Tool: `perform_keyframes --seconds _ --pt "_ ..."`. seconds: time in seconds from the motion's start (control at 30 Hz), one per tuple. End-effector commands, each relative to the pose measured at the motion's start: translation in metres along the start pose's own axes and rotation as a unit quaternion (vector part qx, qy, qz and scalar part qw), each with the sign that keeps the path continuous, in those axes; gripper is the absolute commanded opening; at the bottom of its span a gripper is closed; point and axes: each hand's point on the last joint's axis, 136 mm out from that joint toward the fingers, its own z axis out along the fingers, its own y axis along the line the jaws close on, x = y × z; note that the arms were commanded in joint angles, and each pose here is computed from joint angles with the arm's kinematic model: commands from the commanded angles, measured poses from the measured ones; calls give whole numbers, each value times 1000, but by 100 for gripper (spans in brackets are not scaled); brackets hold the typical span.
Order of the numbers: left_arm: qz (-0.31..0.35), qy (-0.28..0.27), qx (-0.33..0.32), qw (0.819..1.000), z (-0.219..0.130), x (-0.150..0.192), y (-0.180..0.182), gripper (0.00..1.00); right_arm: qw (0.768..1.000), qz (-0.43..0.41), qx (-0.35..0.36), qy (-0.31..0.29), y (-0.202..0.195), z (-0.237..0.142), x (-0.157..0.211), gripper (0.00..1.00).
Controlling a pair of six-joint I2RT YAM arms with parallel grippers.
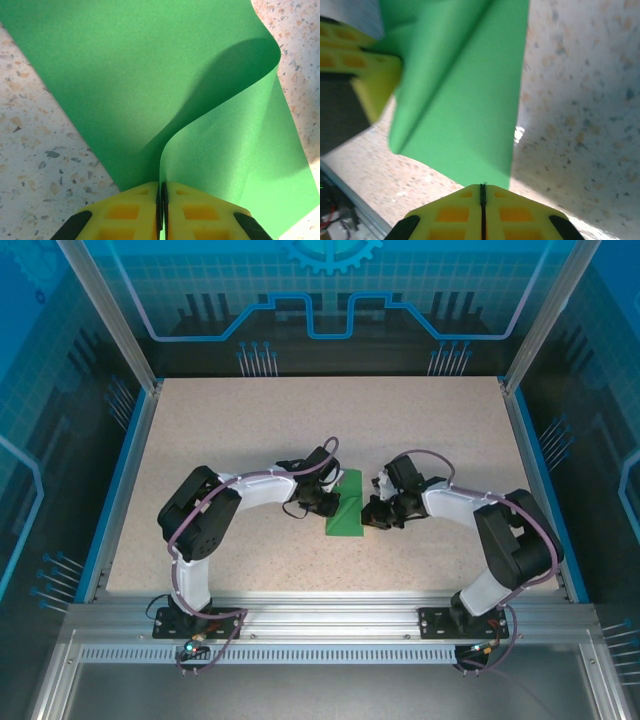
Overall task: Fold a paper plane with a square sheet of paper (fold left side to right side)
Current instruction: Fold the triangle a second time at the center of the table.
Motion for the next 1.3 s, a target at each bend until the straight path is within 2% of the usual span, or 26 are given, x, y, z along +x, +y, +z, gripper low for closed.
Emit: perform_keyframes --seconds 0.0,0.13,0.27,0.57,0.83,1.27 --pt "1 22 -2 1000 6 14 7 13 997 4 -68 -37 24 -6 -20 8" --pt "0 22 0 1000 8 15 6 13 994 13 -86 -73 34 -6 -40 8" --pt "0 23 1 1000 9 15 6 13 992 19 -93 -84 38 -1 -54 7" --pt "0 23 -1 1000 9 16 7 13 994 14 -92 -55 45 26 -59 7" --pt "1 24 -2 1000 9 16 7 13 997 19 -70 -34 34 40 -52 7" --pt "3 29 -6 1000 10 17 8 13 999 14 -22 -21 19 46 -50 7"
